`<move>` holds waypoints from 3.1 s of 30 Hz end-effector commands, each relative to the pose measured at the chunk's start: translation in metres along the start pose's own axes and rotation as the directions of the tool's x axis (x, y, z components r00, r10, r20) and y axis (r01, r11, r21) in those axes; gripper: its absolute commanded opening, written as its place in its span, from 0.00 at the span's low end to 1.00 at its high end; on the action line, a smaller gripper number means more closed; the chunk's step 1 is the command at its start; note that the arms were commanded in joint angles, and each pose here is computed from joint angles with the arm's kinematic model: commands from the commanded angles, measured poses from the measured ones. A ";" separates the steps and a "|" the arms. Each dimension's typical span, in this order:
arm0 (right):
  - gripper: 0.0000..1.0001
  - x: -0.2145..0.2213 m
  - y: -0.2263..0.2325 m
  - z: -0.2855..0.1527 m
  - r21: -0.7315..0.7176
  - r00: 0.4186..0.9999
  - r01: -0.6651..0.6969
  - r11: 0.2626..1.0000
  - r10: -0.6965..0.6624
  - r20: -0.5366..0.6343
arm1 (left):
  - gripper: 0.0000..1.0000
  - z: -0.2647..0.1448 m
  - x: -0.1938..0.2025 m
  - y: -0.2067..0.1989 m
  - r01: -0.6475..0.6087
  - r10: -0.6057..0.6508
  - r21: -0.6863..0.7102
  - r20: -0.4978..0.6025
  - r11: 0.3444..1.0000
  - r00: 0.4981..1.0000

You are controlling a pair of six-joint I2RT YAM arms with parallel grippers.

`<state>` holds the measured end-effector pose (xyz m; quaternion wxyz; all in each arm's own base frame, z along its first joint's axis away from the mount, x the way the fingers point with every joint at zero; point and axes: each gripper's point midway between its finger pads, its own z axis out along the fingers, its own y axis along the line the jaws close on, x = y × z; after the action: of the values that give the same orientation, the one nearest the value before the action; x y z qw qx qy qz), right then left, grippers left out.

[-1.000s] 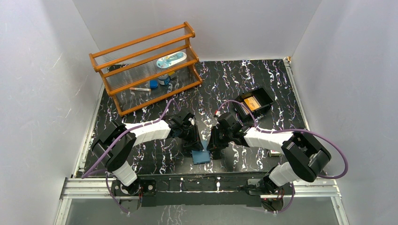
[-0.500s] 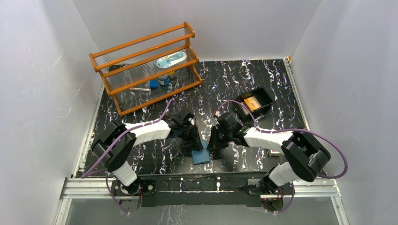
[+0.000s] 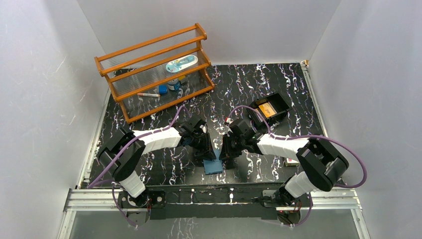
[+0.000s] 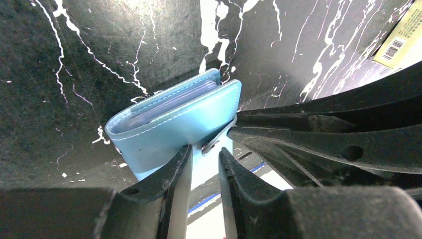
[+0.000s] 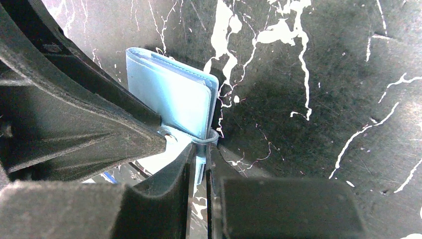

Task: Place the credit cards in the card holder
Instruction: Close the card holder at the center of the board.

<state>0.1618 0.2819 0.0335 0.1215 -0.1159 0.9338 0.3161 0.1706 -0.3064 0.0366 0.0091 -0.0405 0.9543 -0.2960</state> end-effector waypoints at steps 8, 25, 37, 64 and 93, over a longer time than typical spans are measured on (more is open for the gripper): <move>0.20 -0.004 0.022 -0.002 -0.060 0.999 0.048 0.997 -0.049 -0.022 | 0.18 0.013 0.013 0.023 0.016 -0.021 -0.096 -0.054 0.995 0.998; 0.23 -0.005 0.021 -0.002 -0.051 0.998 0.056 0.997 -0.058 -0.030 | 0.20 0.009 0.013 0.002 0.009 -0.011 -0.027 -0.075 1.000 0.997; 0.23 -0.001 0.019 -0.003 -0.050 0.996 0.085 0.995 -0.087 -0.034 | 0.27 0.020 0.013 0.009 0.056 -0.062 -0.070 -0.090 0.996 0.994; 0.29 -0.009 0.007 -0.008 0.039 0.999 0.043 0.998 -0.044 0.027 | 0.15 0.010 0.033 0.023 0.033 -0.056 -0.188 -0.115 0.982 0.992; 0.25 -0.004 0.011 -0.006 0.007 0.998 0.058 0.998 -0.058 0.000 | 0.24 -0.003 0.028 0.020 0.001 -0.024 -0.252 -0.086 0.968 0.996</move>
<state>0.1596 0.2771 0.0336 0.1233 -0.1299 0.9405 0.2887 0.1516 -0.3091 0.0355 -0.0259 -0.0358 0.9743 -0.2211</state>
